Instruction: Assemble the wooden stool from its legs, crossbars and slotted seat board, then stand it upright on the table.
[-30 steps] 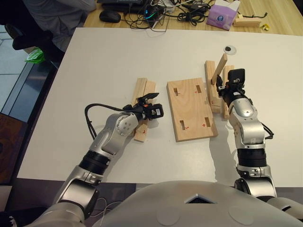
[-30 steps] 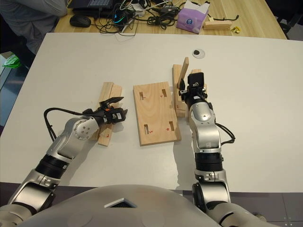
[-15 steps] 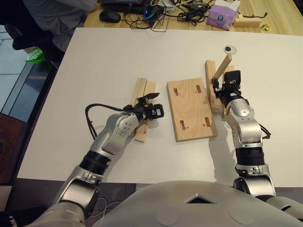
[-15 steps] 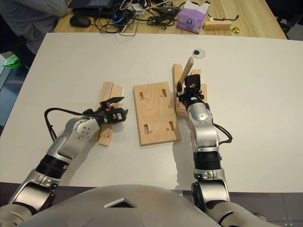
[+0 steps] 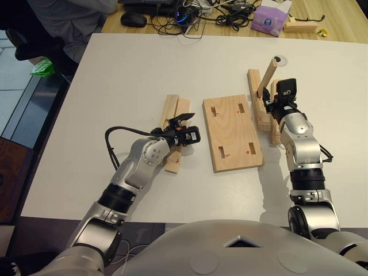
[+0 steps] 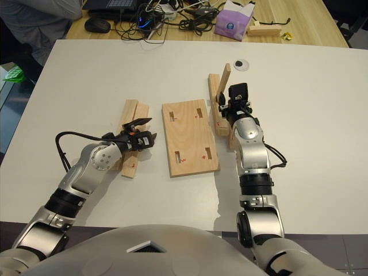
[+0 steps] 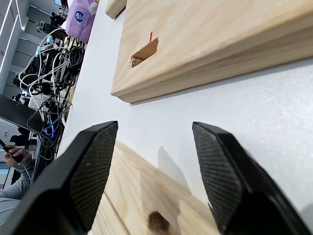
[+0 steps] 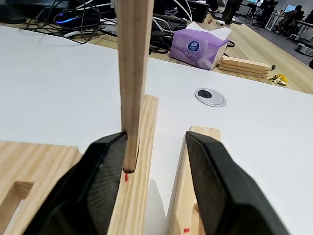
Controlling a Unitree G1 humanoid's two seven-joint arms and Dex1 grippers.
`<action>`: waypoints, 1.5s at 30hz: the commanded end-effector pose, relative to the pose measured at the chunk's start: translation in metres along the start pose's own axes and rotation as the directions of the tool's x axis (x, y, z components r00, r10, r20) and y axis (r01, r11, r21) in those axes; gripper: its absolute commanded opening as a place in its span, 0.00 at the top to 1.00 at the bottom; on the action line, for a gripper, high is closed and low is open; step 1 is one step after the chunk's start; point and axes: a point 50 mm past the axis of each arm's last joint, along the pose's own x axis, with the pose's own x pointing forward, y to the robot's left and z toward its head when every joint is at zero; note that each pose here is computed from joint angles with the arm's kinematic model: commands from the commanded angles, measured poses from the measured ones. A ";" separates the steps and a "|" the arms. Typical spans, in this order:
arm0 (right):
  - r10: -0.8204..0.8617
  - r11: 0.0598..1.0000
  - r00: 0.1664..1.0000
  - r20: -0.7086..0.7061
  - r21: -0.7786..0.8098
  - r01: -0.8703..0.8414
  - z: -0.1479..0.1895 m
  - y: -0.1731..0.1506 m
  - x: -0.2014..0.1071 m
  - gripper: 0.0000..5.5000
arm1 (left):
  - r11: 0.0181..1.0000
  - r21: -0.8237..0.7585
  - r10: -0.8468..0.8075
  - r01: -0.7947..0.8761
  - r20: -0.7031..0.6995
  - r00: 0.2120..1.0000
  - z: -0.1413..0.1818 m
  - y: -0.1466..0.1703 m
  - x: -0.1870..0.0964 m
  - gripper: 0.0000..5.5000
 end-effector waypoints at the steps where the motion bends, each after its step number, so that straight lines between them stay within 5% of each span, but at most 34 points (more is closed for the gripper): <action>1: 0.009 1.000 1.000 0.008 0.018 -0.009 0.003 0.003 0.002 0.59 | 0.998 -0.024 -0.054 0.053 -0.022 0.998 -0.004 -0.012 0.000 0.49; 17: -0.011 1.000 1.000 0.006 0.025 0.011 0.007 0.011 0.020 0.59 | 0.999 -0.019 -0.051 0.050 -0.010 0.999 0.000 -0.010 0.002 0.49; 27: -0.014 0.999 1.000 0.001 0.032 0.014 0.001 0.016 0.023 0.92 | 0.999 -0.025 -0.037 0.037 0.017 0.999 0.003 -0.012 0.004 0.49; 32: -0.031 0.999 1.000 0.005 0.016 0.031 -0.002 0.015 0.025 0.93 | 0.999 -0.033 -0.022 0.023 0.035 0.999 0.005 -0.010 0.005 0.49; 40: -0.019 0.999 0.972 0.232 0.040 0.010 0.006 0.009 0.012 0.93 | 0.999 -0.040 0.031 -0.030 0.036 0.999 0.001 0.005 0.003 0.49; 45: 0.071 0.997 0.903 0.424 -0.029 -0.065 0.030 0.010 -0.010 0.93 | 0.939 -0.252 0.259 -0.235 0.065 0.964 -0.010 0.073 -0.012 0.49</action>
